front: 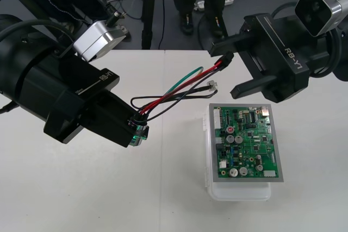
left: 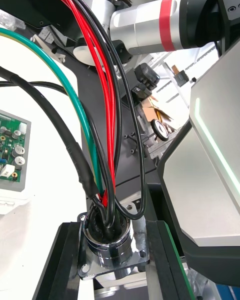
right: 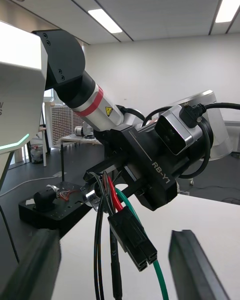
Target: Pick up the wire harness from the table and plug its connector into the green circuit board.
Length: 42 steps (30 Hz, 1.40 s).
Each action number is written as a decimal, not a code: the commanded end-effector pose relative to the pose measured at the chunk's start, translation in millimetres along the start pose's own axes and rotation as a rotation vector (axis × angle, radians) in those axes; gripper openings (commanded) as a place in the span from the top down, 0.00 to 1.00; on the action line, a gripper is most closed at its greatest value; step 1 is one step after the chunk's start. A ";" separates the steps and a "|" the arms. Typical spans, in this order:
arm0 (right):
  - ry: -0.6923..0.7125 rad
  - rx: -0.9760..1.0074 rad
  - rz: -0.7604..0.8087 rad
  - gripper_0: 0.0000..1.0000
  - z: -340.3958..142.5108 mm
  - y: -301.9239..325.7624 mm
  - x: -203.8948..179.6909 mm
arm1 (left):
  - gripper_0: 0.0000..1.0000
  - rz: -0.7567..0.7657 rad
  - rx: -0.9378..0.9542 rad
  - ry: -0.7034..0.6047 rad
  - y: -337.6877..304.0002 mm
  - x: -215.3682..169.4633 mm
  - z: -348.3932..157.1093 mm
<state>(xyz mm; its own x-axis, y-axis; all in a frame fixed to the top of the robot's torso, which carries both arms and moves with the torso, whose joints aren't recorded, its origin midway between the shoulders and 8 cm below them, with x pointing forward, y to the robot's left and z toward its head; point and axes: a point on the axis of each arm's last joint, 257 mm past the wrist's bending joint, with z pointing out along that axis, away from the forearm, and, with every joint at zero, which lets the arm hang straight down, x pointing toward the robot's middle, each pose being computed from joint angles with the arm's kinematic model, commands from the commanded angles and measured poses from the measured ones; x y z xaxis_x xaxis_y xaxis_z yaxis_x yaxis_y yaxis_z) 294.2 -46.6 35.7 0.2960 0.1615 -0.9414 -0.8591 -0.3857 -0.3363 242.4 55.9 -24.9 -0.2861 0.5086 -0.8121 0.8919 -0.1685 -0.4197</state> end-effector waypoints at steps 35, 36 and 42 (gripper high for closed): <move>0.021 -0.033 -0.067 1.00 -0.4 12.7 -1.9 | 0.00 0.112 0.005 -0.020 -8.8 -20.2 8.2; 0.022 -0.033 -0.066 1.00 -0.7 12.7 -1.8 | 0.00 0.115 0.005 -0.022 -8.8 -20.8 8.5; 0.034 -0.029 -0.054 1.00 -3.4 13.1 0.1 | 0.00 0.115 -0.004 -0.028 -6.5 -22.0 8.2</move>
<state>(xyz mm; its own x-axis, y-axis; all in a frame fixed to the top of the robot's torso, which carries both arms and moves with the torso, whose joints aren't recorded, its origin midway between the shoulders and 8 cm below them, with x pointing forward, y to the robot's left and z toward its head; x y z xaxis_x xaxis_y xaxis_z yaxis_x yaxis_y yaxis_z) 291.8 -48.3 36.2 0.3270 0.1683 -0.9299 -0.8467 -0.3850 -0.3673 242.1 54.9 -24.1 -0.2843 0.5056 -0.8146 0.8931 -0.1693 -0.4168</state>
